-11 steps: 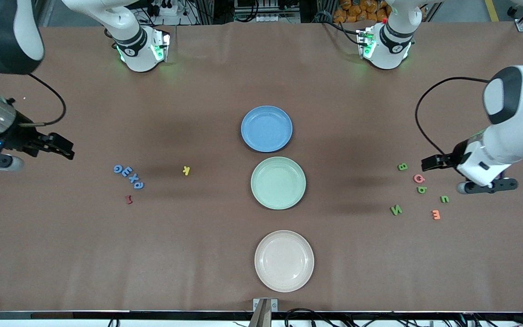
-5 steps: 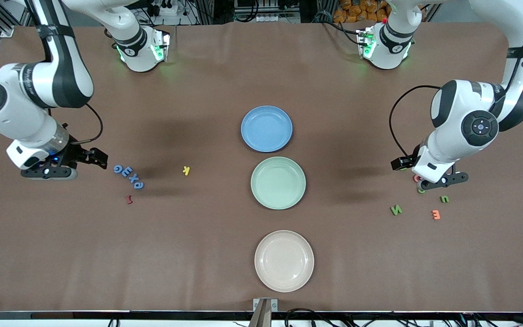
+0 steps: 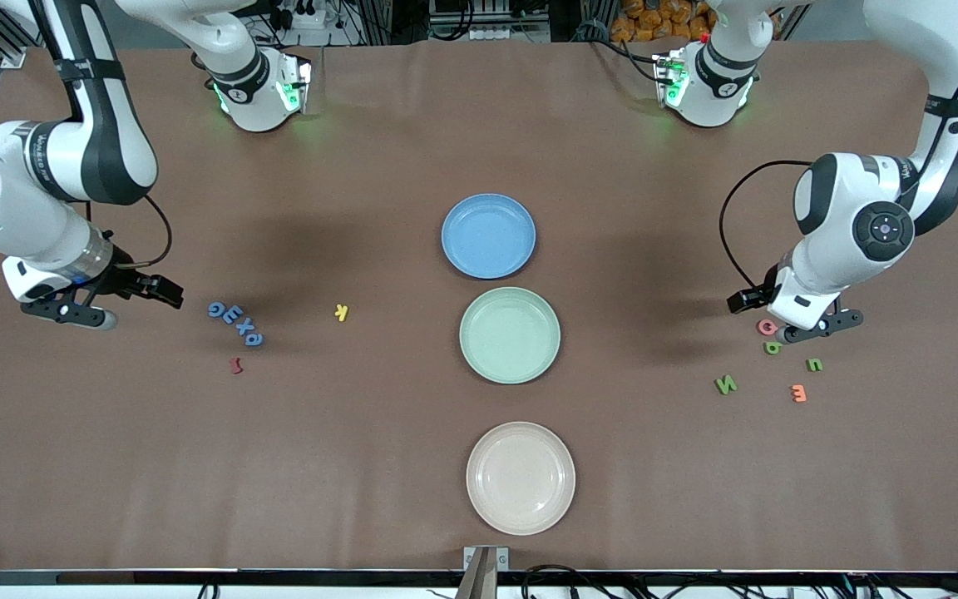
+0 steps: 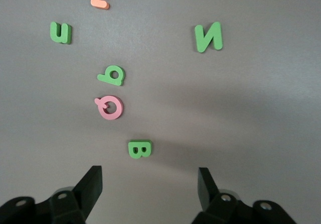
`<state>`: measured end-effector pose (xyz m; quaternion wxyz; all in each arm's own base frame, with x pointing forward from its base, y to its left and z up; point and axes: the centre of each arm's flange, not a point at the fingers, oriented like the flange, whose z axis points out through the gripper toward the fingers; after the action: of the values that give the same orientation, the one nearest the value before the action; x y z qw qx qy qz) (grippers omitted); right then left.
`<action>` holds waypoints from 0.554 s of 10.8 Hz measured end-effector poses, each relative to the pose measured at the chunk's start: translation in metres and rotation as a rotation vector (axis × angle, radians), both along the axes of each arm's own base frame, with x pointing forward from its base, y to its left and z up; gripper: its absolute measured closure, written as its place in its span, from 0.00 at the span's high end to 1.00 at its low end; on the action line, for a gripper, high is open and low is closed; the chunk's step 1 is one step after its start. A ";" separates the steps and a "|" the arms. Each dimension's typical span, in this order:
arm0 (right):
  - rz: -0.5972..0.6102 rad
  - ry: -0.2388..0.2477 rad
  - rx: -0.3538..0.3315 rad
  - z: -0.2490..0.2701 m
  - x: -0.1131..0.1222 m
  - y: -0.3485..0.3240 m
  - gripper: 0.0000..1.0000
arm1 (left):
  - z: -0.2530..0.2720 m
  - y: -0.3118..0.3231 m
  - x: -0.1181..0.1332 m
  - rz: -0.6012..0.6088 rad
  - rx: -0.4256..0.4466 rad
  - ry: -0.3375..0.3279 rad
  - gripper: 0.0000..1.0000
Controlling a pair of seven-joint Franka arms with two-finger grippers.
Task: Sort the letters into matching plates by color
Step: 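Grasp the green B with the left gripper while the right gripper descends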
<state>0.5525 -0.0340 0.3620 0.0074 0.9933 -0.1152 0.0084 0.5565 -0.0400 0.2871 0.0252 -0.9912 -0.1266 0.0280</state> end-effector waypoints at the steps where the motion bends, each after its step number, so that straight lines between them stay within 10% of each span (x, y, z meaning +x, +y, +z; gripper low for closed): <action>1: -0.115 0.005 0.007 -0.003 0.000 -0.001 1.00 | -0.010 0.004 -0.006 0.005 -0.006 -0.020 0.85; 6: -0.761 0.032 0.091 -0.016 0.001 -0.002 0.95 | -0.032 0.020 -0.019 0.030 -0.015 -0.028 0.83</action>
<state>0.5534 -0.0364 0.3462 -0.0322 0.8788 -0.4759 -0.0158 0.5379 -0.0203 0.2553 0.0157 -0.9897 -0.1416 0.0153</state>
